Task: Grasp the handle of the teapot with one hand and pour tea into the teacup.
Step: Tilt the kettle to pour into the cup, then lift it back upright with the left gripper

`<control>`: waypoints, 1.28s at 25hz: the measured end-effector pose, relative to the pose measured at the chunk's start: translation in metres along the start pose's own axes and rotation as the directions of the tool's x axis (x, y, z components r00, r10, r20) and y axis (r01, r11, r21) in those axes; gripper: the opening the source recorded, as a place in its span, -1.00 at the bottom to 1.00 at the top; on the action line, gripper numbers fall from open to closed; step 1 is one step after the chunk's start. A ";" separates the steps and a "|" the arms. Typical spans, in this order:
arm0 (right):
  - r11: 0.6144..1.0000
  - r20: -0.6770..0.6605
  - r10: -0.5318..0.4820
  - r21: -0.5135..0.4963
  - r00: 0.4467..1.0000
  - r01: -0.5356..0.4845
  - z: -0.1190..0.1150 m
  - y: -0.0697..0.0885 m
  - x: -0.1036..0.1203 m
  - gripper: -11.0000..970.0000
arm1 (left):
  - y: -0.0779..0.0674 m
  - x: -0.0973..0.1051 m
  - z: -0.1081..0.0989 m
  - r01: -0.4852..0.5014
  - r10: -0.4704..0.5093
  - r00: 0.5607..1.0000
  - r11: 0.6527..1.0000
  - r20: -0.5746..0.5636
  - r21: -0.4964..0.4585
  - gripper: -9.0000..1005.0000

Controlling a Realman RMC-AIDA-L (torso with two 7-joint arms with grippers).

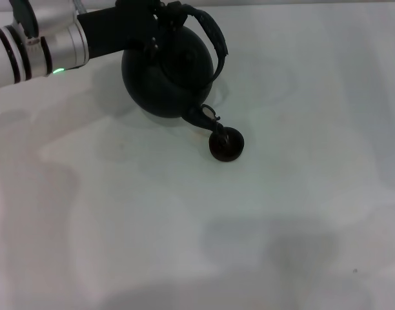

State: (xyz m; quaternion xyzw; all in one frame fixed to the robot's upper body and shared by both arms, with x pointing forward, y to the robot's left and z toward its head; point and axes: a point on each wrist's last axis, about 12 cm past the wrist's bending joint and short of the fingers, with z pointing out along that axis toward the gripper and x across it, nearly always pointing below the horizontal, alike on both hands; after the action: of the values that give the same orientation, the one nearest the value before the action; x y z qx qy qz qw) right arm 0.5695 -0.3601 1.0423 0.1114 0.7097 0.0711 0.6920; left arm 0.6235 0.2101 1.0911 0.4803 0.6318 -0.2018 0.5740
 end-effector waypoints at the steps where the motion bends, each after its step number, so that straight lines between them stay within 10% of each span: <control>1: 1.000 0.000 0.000 0.000 1.000 0.000 0.000 0.000 0.000 0.74 | 0.000 0.000 0.000 0.000 0.000 1.000 1.000 0.000 0.001 -0.72; 32: 1.000 0.000 -0.003 0.003 1.000 0.003 -0.001 -0.001 0.000 0.75 | 0.002 -0.003 0.004 0.004 -0.003 1.000 1.000 -0.024 0.013 -0.72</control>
State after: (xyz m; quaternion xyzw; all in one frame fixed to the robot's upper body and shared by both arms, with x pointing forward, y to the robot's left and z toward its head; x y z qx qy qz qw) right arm 0.5687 -0.3616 1.0421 0.1112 0.7101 0.0689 0.6918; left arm 0.6270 0.2064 1.0934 0.4854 0.6381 -0.2012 0.5628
